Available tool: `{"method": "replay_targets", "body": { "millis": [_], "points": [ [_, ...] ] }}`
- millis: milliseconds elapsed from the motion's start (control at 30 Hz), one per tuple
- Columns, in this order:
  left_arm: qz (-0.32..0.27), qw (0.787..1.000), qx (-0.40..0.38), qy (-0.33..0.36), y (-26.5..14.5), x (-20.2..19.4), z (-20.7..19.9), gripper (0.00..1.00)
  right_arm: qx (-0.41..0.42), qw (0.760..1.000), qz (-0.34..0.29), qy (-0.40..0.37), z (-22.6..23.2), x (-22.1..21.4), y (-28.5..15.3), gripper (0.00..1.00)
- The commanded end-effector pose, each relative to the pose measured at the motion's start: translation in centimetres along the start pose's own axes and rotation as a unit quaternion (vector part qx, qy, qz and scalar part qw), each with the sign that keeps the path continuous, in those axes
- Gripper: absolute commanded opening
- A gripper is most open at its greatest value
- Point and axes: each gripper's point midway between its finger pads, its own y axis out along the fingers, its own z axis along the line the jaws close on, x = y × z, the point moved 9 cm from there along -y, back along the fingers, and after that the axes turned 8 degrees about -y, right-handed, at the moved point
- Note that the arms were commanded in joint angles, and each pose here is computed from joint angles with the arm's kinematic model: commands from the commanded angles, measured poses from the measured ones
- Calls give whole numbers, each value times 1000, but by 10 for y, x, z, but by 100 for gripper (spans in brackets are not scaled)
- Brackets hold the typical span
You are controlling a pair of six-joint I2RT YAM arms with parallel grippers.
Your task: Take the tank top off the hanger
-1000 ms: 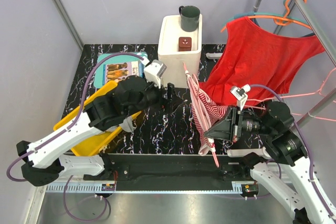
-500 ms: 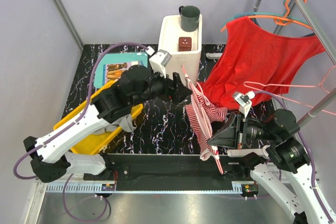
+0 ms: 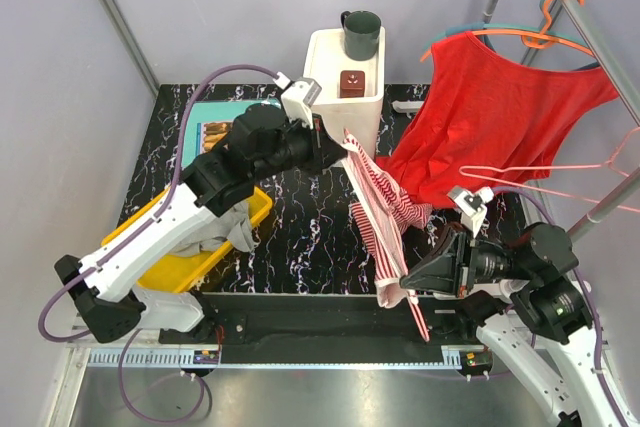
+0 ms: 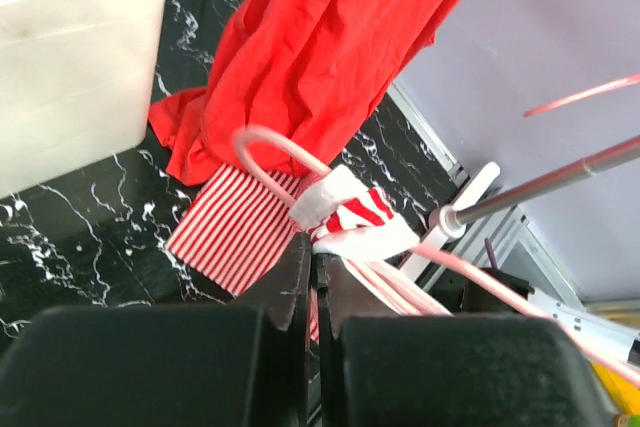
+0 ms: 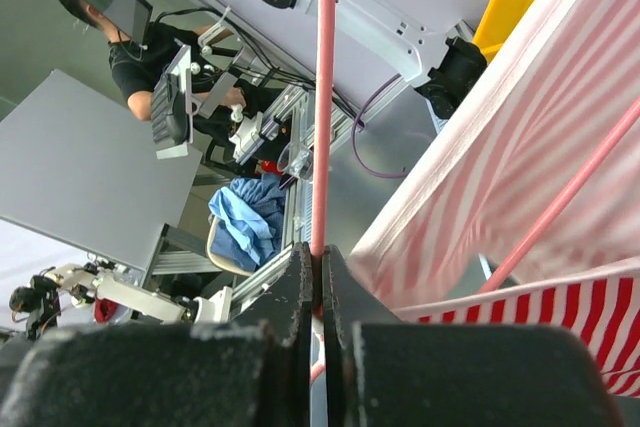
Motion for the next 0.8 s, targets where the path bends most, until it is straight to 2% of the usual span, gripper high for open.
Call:
{"method": "replay_targets", "body": {
  "millis": [0,167,267,500,633,767],
  "points": [
    [-50,999,-5,10,0,34,0,0,63,997,28,-38,18,-10,-10,0],
    [-48,998,33,-5,14,45,21,0,93,993,40,-68,33,-22,-21,0],
    [-41,999,18,-5,21,46,20,0,96,993,51,-55,32,-24,-21,0],
    [-69,995,64,-13,23,63,31,0,107,991,66,-54,32,-29,-24,0],
    [-50,997,58,-13,24,56,35,0,80,994,27,-67,32,-22,-20,0],
    [-5,1000,23,-18,24,28,43,0,25,997,-24,-67,18,-3,-9,0]
  ]
}}
